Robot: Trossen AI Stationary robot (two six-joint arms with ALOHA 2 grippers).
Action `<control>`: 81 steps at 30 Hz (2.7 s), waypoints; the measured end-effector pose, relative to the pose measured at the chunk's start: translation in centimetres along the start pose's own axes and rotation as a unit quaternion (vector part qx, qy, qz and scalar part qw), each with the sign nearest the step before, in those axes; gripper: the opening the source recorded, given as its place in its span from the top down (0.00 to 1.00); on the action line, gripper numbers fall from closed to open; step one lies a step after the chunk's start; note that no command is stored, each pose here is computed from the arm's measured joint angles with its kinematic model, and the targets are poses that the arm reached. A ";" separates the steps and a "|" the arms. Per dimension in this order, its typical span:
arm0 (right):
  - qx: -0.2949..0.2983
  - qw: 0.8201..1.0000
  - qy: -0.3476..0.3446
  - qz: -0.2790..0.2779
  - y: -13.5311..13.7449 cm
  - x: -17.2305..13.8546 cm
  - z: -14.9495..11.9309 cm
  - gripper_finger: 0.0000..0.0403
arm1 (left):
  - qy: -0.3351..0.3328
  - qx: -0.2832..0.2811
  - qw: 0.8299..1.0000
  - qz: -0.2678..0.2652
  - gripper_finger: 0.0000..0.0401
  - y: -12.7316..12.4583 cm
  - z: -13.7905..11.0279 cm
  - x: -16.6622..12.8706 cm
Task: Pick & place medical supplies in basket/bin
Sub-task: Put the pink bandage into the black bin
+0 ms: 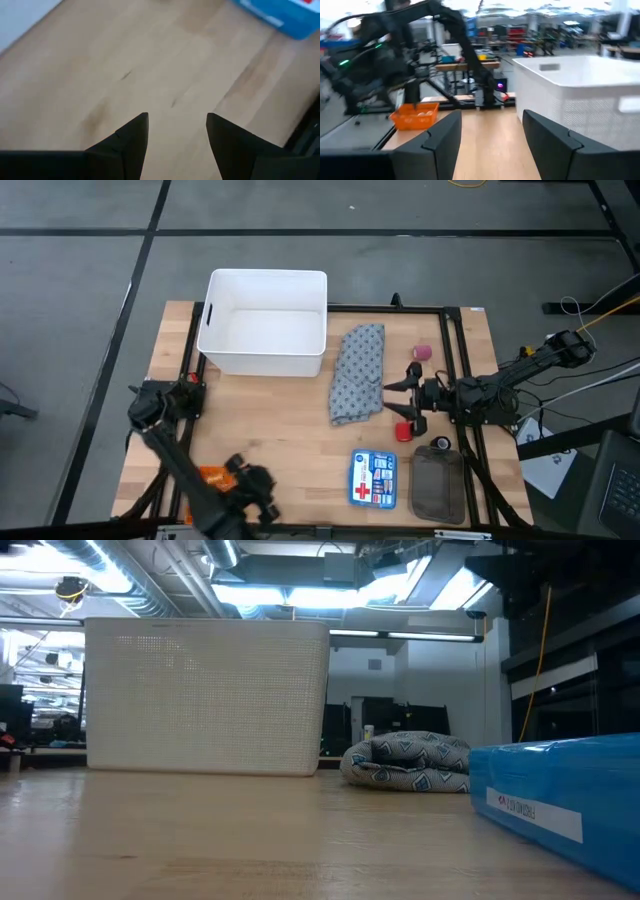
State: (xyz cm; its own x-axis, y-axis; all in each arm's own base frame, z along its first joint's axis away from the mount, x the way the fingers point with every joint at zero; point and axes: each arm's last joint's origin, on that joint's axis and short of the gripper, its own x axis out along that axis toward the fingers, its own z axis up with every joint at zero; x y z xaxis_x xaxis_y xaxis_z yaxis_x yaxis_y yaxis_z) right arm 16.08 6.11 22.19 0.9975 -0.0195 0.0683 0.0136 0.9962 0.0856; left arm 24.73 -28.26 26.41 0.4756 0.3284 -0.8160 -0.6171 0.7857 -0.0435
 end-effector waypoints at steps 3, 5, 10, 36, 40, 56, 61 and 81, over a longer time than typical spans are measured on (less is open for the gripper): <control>0.041 0.999 0.006 -0.015 -0.1 0.0 -0.2 0.47 | -0.027 0.050 0.998 -0.031 0.52 -1.0 2.5 1.6; 0.060 0.998 0.013 -0.015 -0.1 0.0 -0.3 0.47 | -0.059 0.094 0.993 -0.051 0.52 -1.7 4.3 2.5; 0.086 0.995 0.036 -0.030 -0.3 0.0 -0.8 0.47 | -0.119 0.194 0.971 -0.074 0.52 -2.5 8.9 4.8; 0.080 0.787 0.290 -0.538 -8.9 -2.9 0.1 0.47 | -0.354 0.185 0.879 -0.262 0.54 6.9 14.9 18.5; 0.099 0.767 0.308 -0.554 -9.9 -3.3 -0.5 0.47 | -0.395 0.151 0.862 -0.279 0.55 9.0 13.5 16.7; 0.200 0.732 0.320 -0.567 -13.8 -4.3 -2.0 0.35 | -0.431 0.120 0.847 -0.287 0.57 12.2 9.0 11.2; 0.216 0.737 0.330 -0.549 -14.8 -4.3 -2.5 0.32 | -0.428 0.126 0.844 -0.297 0.57 11.9 8.6 10.9; 0.272 0.672 0.403 -0.559 -19.5 -3.3 -7.1 0.17 | -0.395 0.120 0.858 -0.306 0.57 11.6 7.7 11.1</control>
State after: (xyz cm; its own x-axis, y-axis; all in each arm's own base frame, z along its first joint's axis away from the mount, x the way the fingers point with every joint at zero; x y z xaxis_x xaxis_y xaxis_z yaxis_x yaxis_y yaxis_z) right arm 13.00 -12.69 13.28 0.1022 -0.4584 -0.8828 0.9766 0.2151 0.0013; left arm 27.71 -11.47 21.33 0.9994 -0.0061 -0.0341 0.0018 0.9919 -0.1272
